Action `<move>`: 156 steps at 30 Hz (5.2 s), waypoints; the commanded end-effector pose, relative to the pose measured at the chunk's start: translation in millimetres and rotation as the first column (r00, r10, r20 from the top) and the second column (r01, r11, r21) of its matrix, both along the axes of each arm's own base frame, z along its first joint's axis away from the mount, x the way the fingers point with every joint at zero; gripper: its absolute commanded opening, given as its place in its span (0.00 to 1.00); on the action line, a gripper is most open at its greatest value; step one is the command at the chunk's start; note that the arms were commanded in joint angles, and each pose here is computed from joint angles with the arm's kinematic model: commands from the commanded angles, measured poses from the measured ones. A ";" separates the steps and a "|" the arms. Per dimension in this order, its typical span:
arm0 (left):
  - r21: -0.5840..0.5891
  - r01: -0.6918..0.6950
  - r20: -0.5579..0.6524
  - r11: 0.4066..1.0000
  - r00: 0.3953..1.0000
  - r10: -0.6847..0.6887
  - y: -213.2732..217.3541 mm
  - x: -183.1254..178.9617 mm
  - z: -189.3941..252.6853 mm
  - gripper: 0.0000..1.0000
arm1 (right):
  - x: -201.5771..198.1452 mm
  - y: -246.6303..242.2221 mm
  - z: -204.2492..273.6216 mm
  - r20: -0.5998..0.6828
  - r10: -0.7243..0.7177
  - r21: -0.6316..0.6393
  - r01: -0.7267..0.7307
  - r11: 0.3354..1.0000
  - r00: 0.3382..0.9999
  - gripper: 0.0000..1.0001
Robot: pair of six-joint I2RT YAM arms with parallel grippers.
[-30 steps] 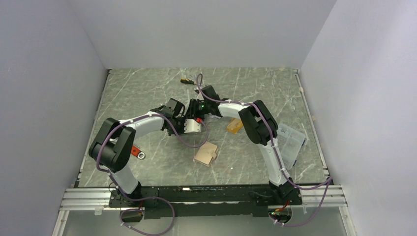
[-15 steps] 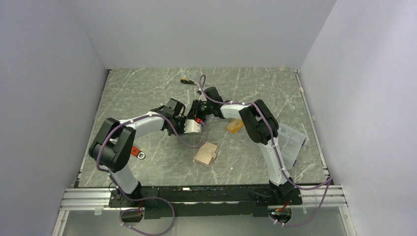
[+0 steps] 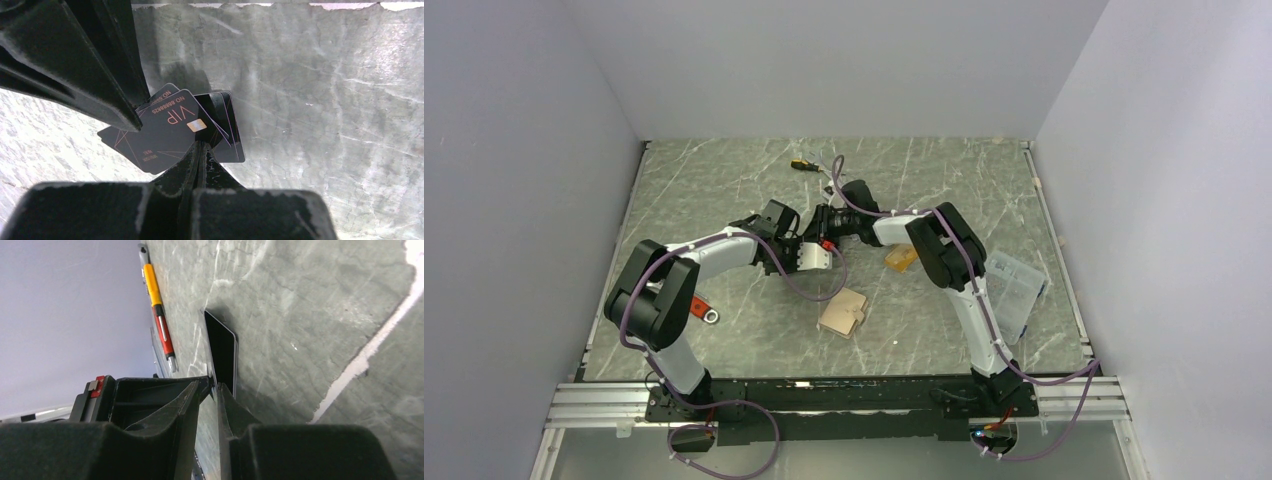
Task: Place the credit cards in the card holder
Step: Pick up the credit card from the center of the board.
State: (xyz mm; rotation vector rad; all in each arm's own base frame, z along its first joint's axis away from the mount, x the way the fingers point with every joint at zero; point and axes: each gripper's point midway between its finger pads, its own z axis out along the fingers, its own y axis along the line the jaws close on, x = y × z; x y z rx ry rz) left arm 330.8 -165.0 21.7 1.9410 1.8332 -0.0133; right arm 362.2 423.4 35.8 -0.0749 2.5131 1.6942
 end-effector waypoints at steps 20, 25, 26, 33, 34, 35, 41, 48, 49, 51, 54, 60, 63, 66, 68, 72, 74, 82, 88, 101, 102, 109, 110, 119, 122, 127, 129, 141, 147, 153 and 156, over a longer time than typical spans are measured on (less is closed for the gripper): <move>0.042 0.022 -0.097 0.999 0.995 -0.018 9.0 -22.7 -23.7 0.00 | -46.6 24.2 -7.2 -0.055 0.198 0.065 -0.194 0.979 0.979 0.11; 0.034 0.021 -0.103 0.999 0.994 -0.018 7.2 -23.2 -20.1 0.00 | -43.4 23.6 -6.9 -0.045 0.171 0.053 -0.168 0.984 0.984 0.00; 0.028 0.018 -0.106 0.999 0.994 -0.015 6.6 -22.9 -17.9 0.00 | -42.7 22.3 -7.2 -0.045 0.164 0.051 -0.162 0.986 0.985 0.00; -0.118 -0.068 -0.155 0.991 0.987 0.049 -0.6 -3.5 33.6 0.00 | -34.2 10.1 -2.5 -0.029 0.110 0.047 -0.108 0.993 0.994 0.00; -0.141 -0.085 -0.161 0.986 0.985 0.062 1.4 0.8 43.7 0.00 | -33.3 9.0 -1.4 -0.025 0.106 0.051 -0.105 0.993 0.994 0.00; -0.164 -0.101 -0.166 0.981 0.983 0.073 3.2 4.9 52.5 0.00 | -33.9 8.4 -0.7 -0.025 0.106 0.055 -0.105 0.993 0.994 0.00; -0.183 -0.197 -0.182 0.963 0.970 0.164 26.4 20.6 61.0 0.01 | -29.4 2.5 14.0 0.010 0.089 0.094 -0.089 0.992 0.996 0.00; -0.300 -0.353 -0.371 0.886 0.899 0.232 12.9 13.9 61.9 0.04 | -26.0 -5.7 31.8 0.071 0.074 0.129 -0.082 0.988 0.995 0.00; -0.314 -0.372 -0.396 0.873 0.888 0.236 8.9 13.3 64.4 0.06 | -26.4 -6.1 32.0 0.070 0.072 0.131 -0.081 0.988 0.995 0.00; -0.344 -0.413 -0.446 0.843 0.862 0.240 0.1 9.8 68.5 0.09 | -25.8 -7.3 33.7 0.071 0.068 0.137 -0.077 0.987 0.995 0.00; -0.373 -0.453 -0.517 0.810 0.826 0.224 -10.7 1.7 72.2 0.11 | -24.4 -10.0 35.1 0.071 0.058 0.141 -0.067 0.988 0.996 0.00; -0.312 -0.422 -0.460 0.851 0.851 0.252 -4.2 1.2 44.9 0.07 | -22.8 -12.2 41.9 0.086 0.047 0.147 -0.059 0.987 0.995 0.00; -0.297 -0.404 -0.414 0.865 0.871 0.264 2.5 6.4 40.0 0.06 | -22.0 -13.1 44.5 0.109 0.047 0.133 -0.062 0.989 0.993 0.00; -0.346 -0.444 -0.502 0.826 0.832 0.237 -2.5 5.0 54.2 0.09 | -21.1 -15.1 42.6 0.132 0.051 0.091 -0.063 0.994 0.990 0.00; -0.383 -0.478 -0.566 0.790 0.798 0.207 -10.2 5.7 67.4 0.12 | -21.6 -16.2 41.9 0.147 0.056 0.075 -0.067 0.995 0.988 0.00; -0.450 -0.507 -0.599 0.735 0.782 0.174 -17.3 13.2 89.9 0.37 | -25.6 -18.6 35.6 0.164 0.072 0.036 -0.079 0.996 0.984 0.00; -0.490 -0.470 -0.559 0.734 0.816 0.148 -18.3 15.2 101.3 0.50 | -27.8 -18.8 31.4 0.178 0.087 0.007 -0.090 0.996 0.980 0.00; -0.506 -0.257 -0.433 0.823 0.901 0.015 -6.5 22.7 104.0 0.99 | -28.8 -16.8 31.3 0.249 0.134 -0.072 -0.120 0.990 0.959 0.00; -0.514 -0.265 -0.469 0.816 0.883 -0.008 -3.9 35.8 98.5 0.99 | -33.2 -13.4 37.6 0.299 0.155 -0.082 -0.136 0.987 0.942 0.00; -0.489 -0.246 -0.507 0.837 0.861 -0.043 -3.1 44.3 70.8 0.99 | -35.9 -7.6 45.0 0.354 0.167 -0.090 -0.145 0.985 0.920 0.00; -0.485 -0.245 -0.505 0.839 0.862 -0.040 -2.5 46.2 69.1 0.99 | -36.1 -7.1 45.3 0.358 0.171 -0.091 -0.147 0.985 0.918 0.00; -0.477 -0.214 -0.491 0.852 0.869 -0.056 -1.4 52.6 63.9 0.99 | -36.4 -4.4 47.4 0.369 0.177 -0.095 -0.152 0.984 0.912 0.00; -0.477 -0.205 -0.490 0.855 0.870 -0.064 -1.4 52.2 63.9 0.99 | -36.4 -4.0 47.8 0.372 0.177 -0.096 -0.152 0.984 0.911 0.00; -0.447 -0.124 -0.537 0.886 0.829 -0.155 0.6 31.0 56.3 0.99 | -36.0 1.0 57.8 0.416 0.177 -0.097 -0.150 0.984 0.892 0.00; -0.427 -0.109 -0.560 0.898 0.811 -0.168 0.8 26.5 52.3 0.99 | -34.8 0.9 62.0 0.431 0.169 -0.092 -0.143 0.985 0.886 0.00; -0.416 -0.091 -0.571 0.905 0.801 -0.182 -2.1 22.5 50.4 0.99 | -32.2 0.5 71.5 0.463 0.155 -0.086 -0.130 0.988 0.873 0.00; -0.408 -0.085 -0.580 0.909 0.793 -0.186 -3.4 19.2 49.0 0.96 | -31.1 0.6 75.5 0.475 0.149 -0.081 -0.125 0.989 0.867 0.00; -0.417 -0.086 -0.630 0.905 0.745 -0.219 -4.6 10.6 53.4 0.46 | -23.5 0.4 82.9 0.521 0.124 -0.082 -0.095 0.992 0.845 0.00; -0.433 -0.096 -0.628 0.896 0.745 -0.224 -7.3 9.7 61.4 0.00 | -24.8 0.8 86.7 0.530 0.116 -0.064 -0.096 0.993 0.840 0.00; -0.454 -0.080 -0.592 0.888 0.772 -0.233 -8.4 4.5 82.9 0.00 | -26.8 -3.4 95.7 0.540 0.120 -0.059 -0.105 0.993 0.833 0.13; -0.464 -0.079 -0.583 0.882 0.777 -0.237 -9.0 -0.8 97.4 0.00 | -24.9 -13.5 106.5 0.541 0.107 -0.034 -0.105 0.994 0.834 0.28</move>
